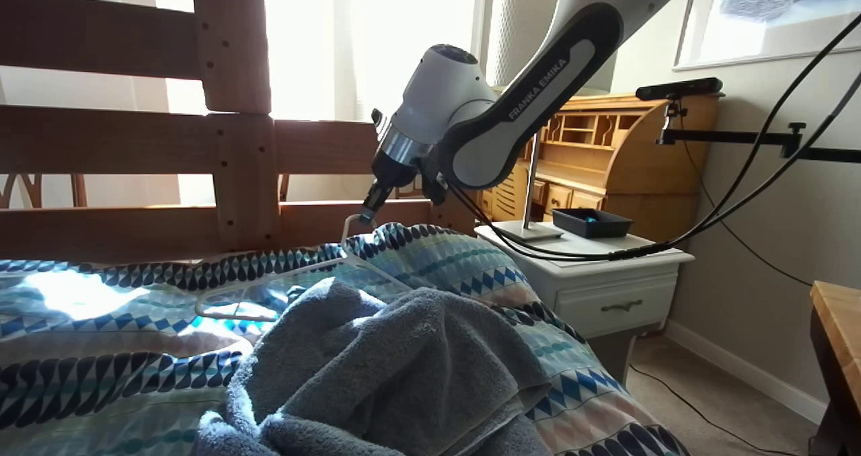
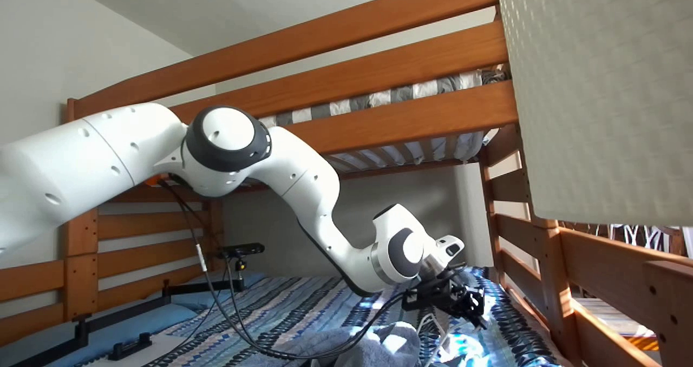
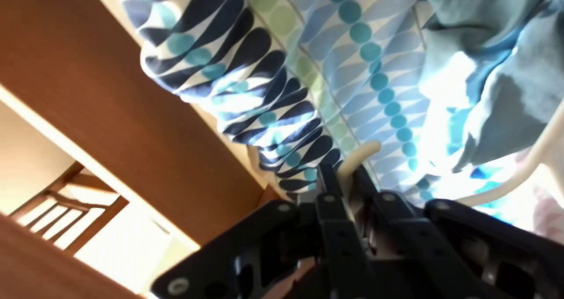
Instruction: Put the white coat hanger on the blue towel
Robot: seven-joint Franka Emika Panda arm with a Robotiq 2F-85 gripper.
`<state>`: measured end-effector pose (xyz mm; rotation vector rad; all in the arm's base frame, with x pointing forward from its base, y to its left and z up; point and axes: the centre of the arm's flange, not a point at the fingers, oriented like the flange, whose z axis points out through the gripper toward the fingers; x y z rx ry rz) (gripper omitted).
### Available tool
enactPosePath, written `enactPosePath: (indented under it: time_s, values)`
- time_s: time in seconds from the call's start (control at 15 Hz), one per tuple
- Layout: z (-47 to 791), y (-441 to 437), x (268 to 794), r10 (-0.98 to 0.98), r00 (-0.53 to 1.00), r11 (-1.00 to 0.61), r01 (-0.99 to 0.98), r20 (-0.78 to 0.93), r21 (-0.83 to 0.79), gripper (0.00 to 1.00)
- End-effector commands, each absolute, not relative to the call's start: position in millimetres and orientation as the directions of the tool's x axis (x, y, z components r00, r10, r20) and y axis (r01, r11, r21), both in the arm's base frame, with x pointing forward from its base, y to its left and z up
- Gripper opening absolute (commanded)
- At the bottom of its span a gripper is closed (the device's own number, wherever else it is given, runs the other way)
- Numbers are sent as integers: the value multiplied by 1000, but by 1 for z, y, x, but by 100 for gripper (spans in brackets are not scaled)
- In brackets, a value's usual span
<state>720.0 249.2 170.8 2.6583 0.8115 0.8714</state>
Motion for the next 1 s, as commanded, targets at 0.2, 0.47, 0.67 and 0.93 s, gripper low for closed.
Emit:
enactPosePath:
  time_s: [0.2,0.47,0.67,0.93]
  values:
    - [212,253,715,600,555,-794,329,576,511,3]
    - [226,259,716,591,533,-803,310,606,510,3]
    - [229,260,714,595,547,-799,331,589,502,3]
    - [240,257,713,558,566,-827,317,607,464,3]
